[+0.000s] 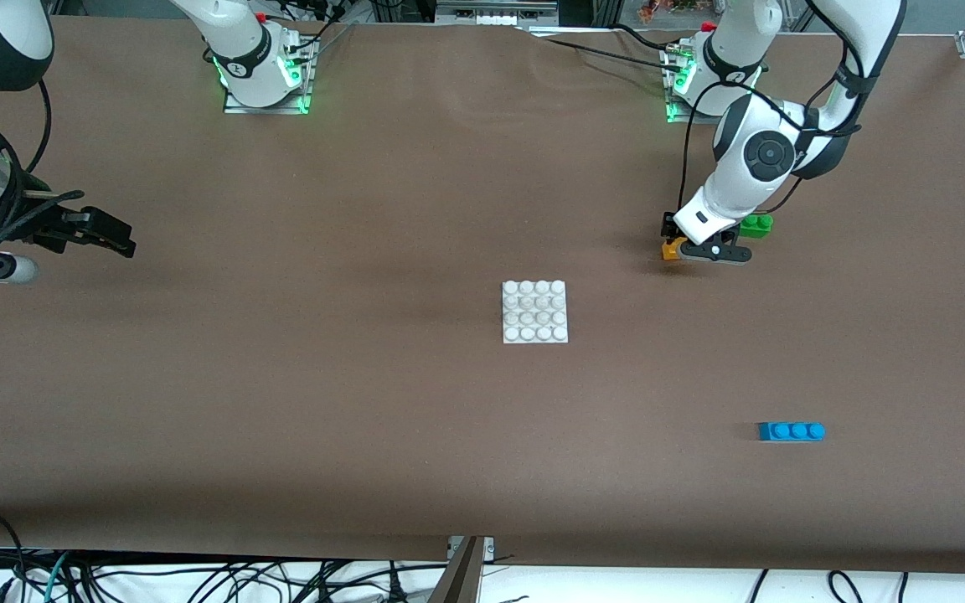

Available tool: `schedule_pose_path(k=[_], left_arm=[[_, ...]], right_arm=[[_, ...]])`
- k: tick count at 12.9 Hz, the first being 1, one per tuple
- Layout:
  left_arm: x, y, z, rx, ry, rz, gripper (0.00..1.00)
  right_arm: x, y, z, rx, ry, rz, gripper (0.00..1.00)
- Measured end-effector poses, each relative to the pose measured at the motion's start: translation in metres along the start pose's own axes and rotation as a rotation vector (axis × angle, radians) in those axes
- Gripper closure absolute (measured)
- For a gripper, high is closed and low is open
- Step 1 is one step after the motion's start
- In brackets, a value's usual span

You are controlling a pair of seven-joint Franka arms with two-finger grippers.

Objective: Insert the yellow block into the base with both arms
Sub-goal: 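Carry the yellow block with the left gripper over the white plate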

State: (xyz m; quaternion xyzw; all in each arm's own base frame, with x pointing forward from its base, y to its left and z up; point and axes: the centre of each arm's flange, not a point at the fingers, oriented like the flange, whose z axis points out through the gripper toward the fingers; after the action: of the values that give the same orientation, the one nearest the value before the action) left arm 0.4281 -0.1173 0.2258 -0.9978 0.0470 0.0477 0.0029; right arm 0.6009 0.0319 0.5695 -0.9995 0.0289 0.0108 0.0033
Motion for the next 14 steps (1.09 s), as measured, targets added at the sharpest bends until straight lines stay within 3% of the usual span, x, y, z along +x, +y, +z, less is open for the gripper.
schedule_pose_path(k=[4, 8, 11, 14], left_arm=[[0.012, 0.002, -0.044, 0.027, -0.009, 0.002, 0.37], [0.048, 0.026, -0.129, 0.042, -0.009, 0.03, 0.37], [0.073, 0.06, -0.19, 0.03, 0.033, 0.054, 0.37], [0.096, 0.111, -0.201, -0.022, 0.04, 0.055, 0.37]], right_arm=[[0.0, -0.002, 0.0, 0.001, 0.002, -0.003, 0.0], [0.0, -0.002, 0.0, 0.001, 0.003, -0.004, 0.0], [0.0, -0.002, 0.0, 0.001, 0.003, -0.004, 0.0], [0.0, -0.002, 0.0, 0.001, 0.004, -0.004, 0.0]])
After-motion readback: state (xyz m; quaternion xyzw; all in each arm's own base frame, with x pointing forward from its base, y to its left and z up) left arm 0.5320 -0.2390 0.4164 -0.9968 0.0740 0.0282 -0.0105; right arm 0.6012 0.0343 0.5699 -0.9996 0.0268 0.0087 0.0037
